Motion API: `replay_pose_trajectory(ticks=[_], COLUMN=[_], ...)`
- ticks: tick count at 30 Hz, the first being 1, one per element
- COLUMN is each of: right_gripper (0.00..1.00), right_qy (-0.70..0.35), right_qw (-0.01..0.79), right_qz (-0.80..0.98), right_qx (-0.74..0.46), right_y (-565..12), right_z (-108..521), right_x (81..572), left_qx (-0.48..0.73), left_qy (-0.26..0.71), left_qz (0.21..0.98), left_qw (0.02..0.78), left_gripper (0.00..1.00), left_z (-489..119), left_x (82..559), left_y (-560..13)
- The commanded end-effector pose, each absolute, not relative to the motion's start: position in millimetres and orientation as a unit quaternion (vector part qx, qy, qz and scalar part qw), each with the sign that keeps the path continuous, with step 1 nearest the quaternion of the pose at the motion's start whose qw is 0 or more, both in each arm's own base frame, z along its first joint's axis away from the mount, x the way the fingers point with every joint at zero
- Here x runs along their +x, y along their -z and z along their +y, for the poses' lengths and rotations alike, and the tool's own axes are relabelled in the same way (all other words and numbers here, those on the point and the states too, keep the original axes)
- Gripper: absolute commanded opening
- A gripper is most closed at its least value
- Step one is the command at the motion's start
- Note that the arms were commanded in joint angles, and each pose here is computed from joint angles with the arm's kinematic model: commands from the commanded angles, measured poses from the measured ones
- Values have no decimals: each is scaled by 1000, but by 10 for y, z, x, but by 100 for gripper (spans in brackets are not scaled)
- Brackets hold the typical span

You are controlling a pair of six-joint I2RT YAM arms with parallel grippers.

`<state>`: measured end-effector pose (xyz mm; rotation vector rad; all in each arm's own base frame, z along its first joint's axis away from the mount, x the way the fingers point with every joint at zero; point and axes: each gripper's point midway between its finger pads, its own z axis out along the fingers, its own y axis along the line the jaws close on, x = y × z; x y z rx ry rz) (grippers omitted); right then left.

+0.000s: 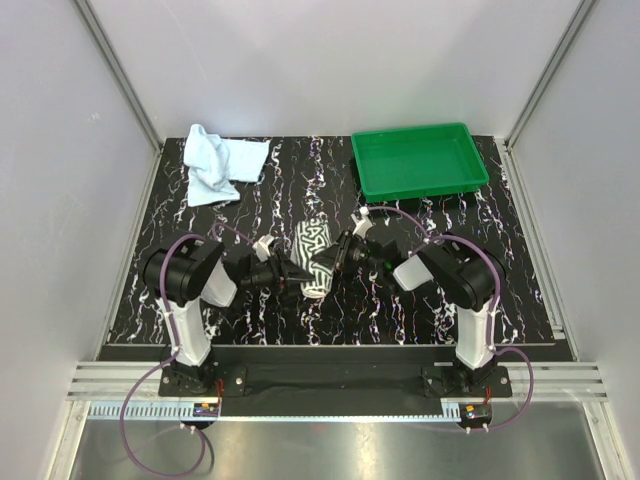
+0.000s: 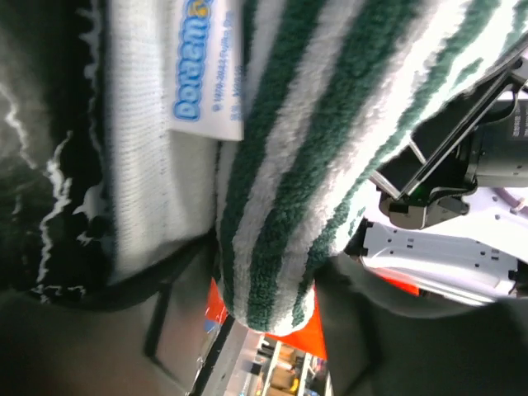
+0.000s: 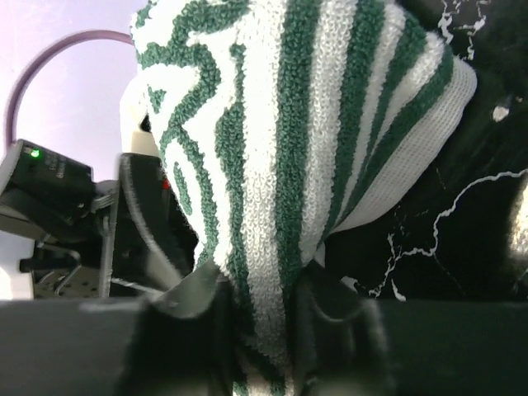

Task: Roll the towels
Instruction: Place the rolled towel into the container

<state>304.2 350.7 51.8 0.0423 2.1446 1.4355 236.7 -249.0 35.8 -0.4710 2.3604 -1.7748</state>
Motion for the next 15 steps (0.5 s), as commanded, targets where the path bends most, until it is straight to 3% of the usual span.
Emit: replay_pose_trajectory(ticks=[1,8,10,15], right_gripper=[17,13,13,12], right_qy=[-542,-509,-495,-448], right_qw=[279,306,313,353], right_qz=[793,804,810,820], right_qx=[-9,-32,-32,-45], right_y=[-671,-1122,-1275,-1859], right_z=[3658,3657,3494,3106], right_x=[3022,3287,3427,3882], left_qx=[-157,-139,-127,-64], left_qy=[579,581,574,524], left_qz=[794,793,798,823], left_qw=[94,119,133,208], left_gripper=[59,80,97,99], left_z=[-2459,-2433,-2408,-2287], left_x=[2430,2396,2369,2392], left_y=[-342,-629,-775,-1163])
